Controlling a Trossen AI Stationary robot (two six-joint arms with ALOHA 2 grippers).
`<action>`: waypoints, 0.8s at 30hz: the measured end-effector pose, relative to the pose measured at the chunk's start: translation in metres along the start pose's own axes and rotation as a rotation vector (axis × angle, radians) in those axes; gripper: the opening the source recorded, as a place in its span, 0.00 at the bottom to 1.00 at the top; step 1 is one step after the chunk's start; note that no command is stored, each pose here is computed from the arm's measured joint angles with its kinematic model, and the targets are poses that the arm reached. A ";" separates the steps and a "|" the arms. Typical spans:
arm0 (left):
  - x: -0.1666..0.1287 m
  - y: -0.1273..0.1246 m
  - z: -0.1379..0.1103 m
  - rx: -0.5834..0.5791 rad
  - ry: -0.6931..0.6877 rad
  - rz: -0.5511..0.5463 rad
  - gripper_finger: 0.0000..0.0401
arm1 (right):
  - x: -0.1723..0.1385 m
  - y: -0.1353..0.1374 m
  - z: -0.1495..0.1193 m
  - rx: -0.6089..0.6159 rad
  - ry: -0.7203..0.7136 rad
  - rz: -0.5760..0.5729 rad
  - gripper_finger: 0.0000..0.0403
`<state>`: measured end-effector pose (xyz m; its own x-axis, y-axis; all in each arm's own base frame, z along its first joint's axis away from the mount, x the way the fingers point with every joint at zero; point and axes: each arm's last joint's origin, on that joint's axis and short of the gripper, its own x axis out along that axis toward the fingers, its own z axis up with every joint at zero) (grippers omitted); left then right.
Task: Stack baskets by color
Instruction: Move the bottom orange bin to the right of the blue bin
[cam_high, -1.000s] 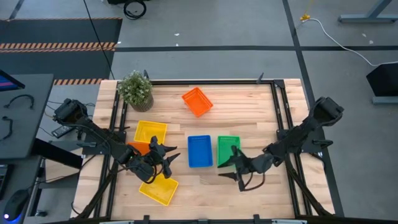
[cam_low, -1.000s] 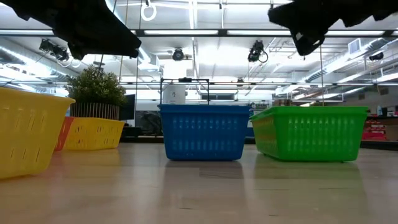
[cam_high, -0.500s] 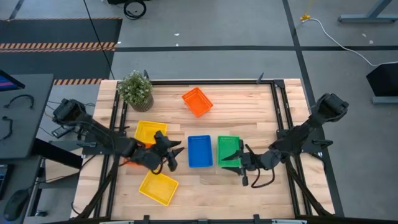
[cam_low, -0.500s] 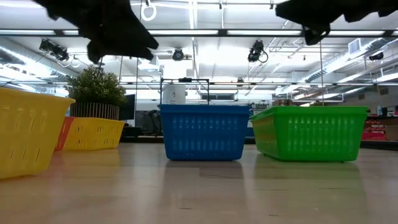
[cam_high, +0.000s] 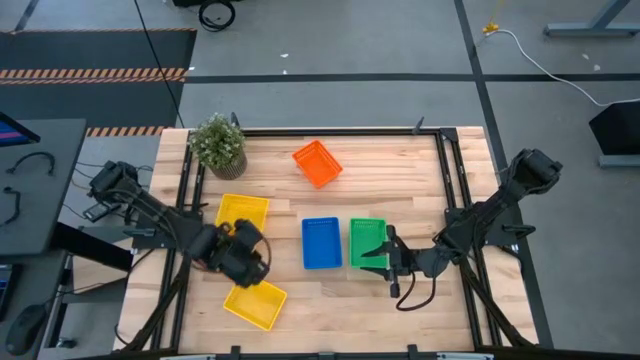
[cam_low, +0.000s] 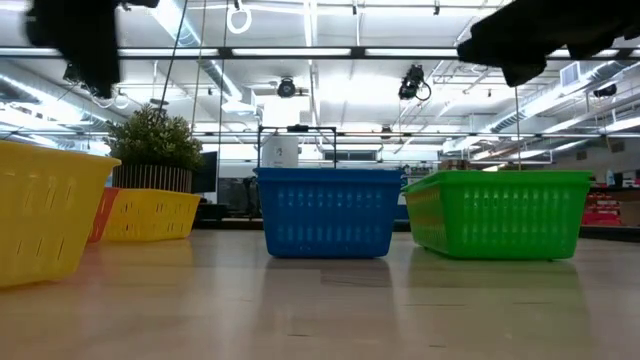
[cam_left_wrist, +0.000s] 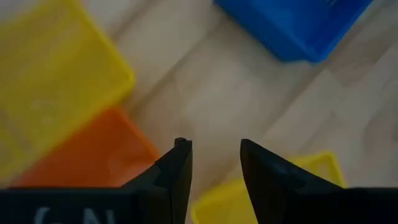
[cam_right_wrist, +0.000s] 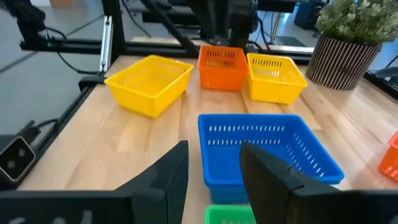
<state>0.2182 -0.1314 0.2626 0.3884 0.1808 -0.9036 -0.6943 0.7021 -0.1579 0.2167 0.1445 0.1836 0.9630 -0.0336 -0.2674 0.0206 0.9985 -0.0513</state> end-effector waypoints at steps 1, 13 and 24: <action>0.002 0.001 -0.006 -0.041 0.005 0.009 0.36 | 0.001 0.001 -0.002 -0.005 0.007 0.000 0.37; 0.046 0.030 -0.033 -0.414 0.018 0.132 0.63 | 0.009 0.005 -0.011 -0.076 0.011 -0.001 0.37; 0.087 0.030 -0.023 -0.400 0.129 0.132 0.54 | 0.008 0.006 -0.007 -0.095 -0.019 0.003 0.37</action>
<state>0.2174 -0.1103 0.1702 0.2194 0.1462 -0.9646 -0.9228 0.3519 -0.1566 0.2230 0.1500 0.1744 0.9680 -0.0284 -0.2492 -0.0073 0.9900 -0.1412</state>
